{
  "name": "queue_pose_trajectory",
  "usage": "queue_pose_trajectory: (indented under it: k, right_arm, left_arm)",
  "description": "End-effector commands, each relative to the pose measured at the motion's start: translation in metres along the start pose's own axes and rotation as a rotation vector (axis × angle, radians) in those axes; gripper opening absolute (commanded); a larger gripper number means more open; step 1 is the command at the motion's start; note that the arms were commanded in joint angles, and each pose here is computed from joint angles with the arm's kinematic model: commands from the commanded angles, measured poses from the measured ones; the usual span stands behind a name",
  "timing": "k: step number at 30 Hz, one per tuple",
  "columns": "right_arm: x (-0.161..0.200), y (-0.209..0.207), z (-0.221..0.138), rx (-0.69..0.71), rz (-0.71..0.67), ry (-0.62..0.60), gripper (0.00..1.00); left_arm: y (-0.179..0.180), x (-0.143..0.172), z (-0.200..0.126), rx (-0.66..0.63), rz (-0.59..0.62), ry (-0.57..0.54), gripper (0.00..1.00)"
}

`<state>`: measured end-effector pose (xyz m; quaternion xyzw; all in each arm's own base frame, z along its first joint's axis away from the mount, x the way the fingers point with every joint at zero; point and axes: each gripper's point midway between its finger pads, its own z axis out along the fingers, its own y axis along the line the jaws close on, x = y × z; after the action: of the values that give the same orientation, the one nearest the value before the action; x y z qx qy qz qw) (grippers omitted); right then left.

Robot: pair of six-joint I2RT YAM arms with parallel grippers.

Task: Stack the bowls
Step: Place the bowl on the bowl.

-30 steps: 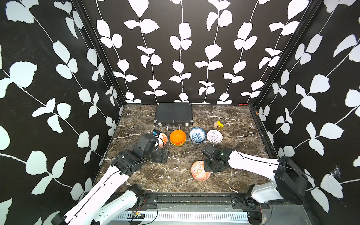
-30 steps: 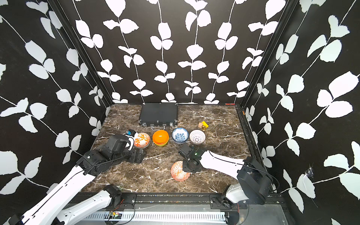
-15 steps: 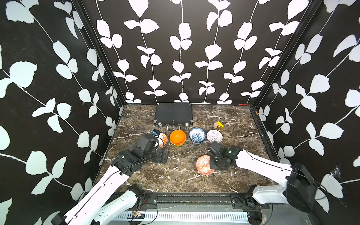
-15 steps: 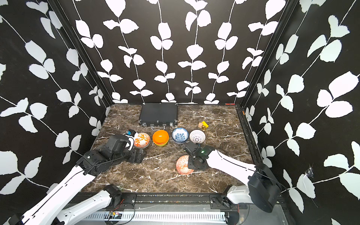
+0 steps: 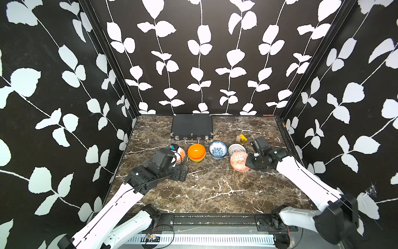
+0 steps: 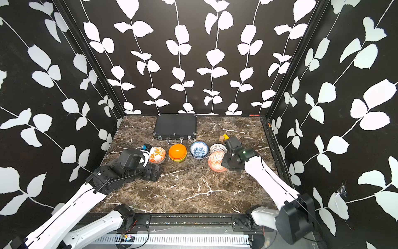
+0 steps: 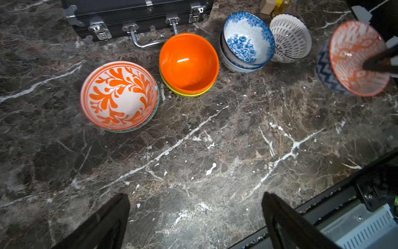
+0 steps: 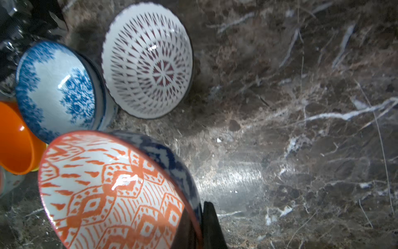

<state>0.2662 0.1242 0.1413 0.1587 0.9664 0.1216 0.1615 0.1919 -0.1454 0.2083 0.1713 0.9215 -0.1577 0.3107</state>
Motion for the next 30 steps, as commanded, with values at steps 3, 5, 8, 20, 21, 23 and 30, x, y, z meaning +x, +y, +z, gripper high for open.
queue_pose_trajectory:
  k: [3,5,8,20,21,23,30]
  right_arm:
    - [-0.046,0.025,-0.004,-0.076,0.003,-0.052,0.00]
    - [-0.059,0.027,-0.001,-0.088,0.023,-0.058,0.00]
    - [-0.072,0.028,0.007,-0.092,0.038,-0.051,0.00]
    - [-0.086,0.024,0.043,-0.102,0.063,-0.023,0.00]
    - [-0.087,0.025,0.045,-0.102,0.063,-0.022,0.00]
    - [-0.090,0.026,0.046,-0.106,0.058,-0.027,0.00]
    - [-0.090,0.020,0.063,-0.068,0.055,-0.001,0.00]
  left_arm:
    - [-0.020,-0.001,0.000,0.117,0.033,-0.011,0.99]
    - [-0.020,-0.003,-0.004,0.120,0.035,-0.036,0.99]
    - [-0.017,-0.005,-0.008,0.107,0.035,-0.065,0.99]
    - [-0.016,-0.006,-0.010,0.104,0.039,-0.081,0.99]
    - [-0.016,-0.006,-0.010,0.103,0.039,-0.083,0.99]
    - [-0.016,-0.006,-0.011,0.103,0.039,-0.087,0.98]
    - [-0.015,-0.006,-0.011,0.094,0.039,-0.088,0.99]
